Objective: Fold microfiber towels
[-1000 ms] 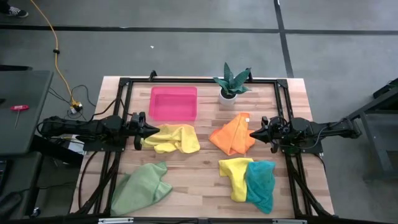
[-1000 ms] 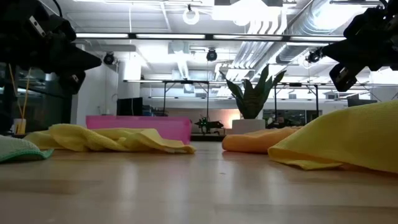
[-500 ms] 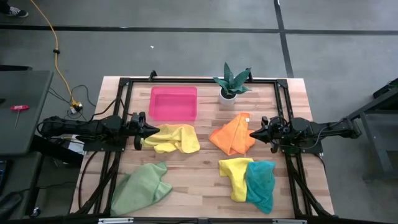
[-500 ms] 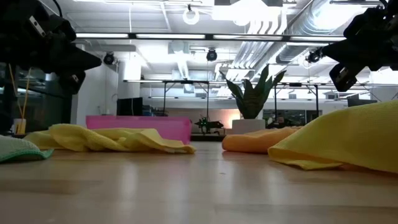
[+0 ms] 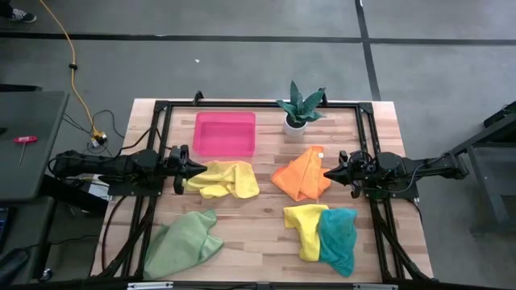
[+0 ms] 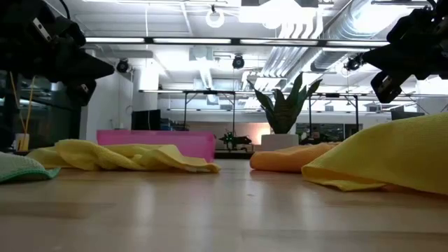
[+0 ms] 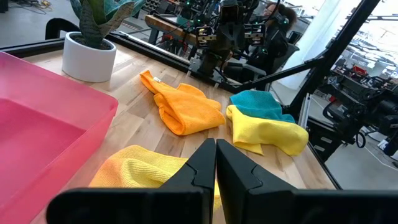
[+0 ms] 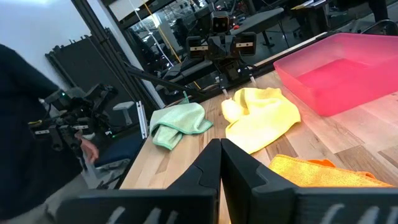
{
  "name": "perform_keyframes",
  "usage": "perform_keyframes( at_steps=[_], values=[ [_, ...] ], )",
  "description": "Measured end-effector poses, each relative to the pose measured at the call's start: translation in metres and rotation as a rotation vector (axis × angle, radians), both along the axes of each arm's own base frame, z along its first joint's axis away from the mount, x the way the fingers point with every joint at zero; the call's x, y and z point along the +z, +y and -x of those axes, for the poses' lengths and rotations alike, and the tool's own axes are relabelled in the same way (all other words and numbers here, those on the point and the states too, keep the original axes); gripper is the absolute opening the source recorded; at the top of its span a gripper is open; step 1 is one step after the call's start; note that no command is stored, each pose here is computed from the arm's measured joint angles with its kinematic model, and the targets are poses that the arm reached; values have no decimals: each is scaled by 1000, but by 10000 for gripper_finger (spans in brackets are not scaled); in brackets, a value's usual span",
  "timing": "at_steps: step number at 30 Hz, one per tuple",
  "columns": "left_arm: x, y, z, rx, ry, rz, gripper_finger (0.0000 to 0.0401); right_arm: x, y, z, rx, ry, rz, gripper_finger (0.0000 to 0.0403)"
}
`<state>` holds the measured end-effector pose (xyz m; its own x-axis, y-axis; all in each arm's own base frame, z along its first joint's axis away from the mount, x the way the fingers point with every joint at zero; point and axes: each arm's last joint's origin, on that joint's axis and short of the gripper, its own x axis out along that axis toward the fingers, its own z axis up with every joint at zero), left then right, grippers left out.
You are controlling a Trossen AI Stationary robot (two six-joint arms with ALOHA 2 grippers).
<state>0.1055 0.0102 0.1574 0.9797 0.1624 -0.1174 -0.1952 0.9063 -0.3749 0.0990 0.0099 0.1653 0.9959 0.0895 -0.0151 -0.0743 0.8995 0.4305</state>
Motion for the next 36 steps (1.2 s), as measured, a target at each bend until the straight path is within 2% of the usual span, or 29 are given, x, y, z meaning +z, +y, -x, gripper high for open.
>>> perform_keyframes(
  at_steps=[28,31,34,36],
  values=[
    [0,0,0,1,-3,2,3,0,0,0,0,0,0,0],
    [7,0,-1,16,-84,40,3,0,0,0,0,0,0,0],
    [19,2,0,91,-229,153,3,0,0,0,0,-1,0,0],
    [28,4,2,134,-339,189,3,0,0,0,0,0,0,0]
  ],
)
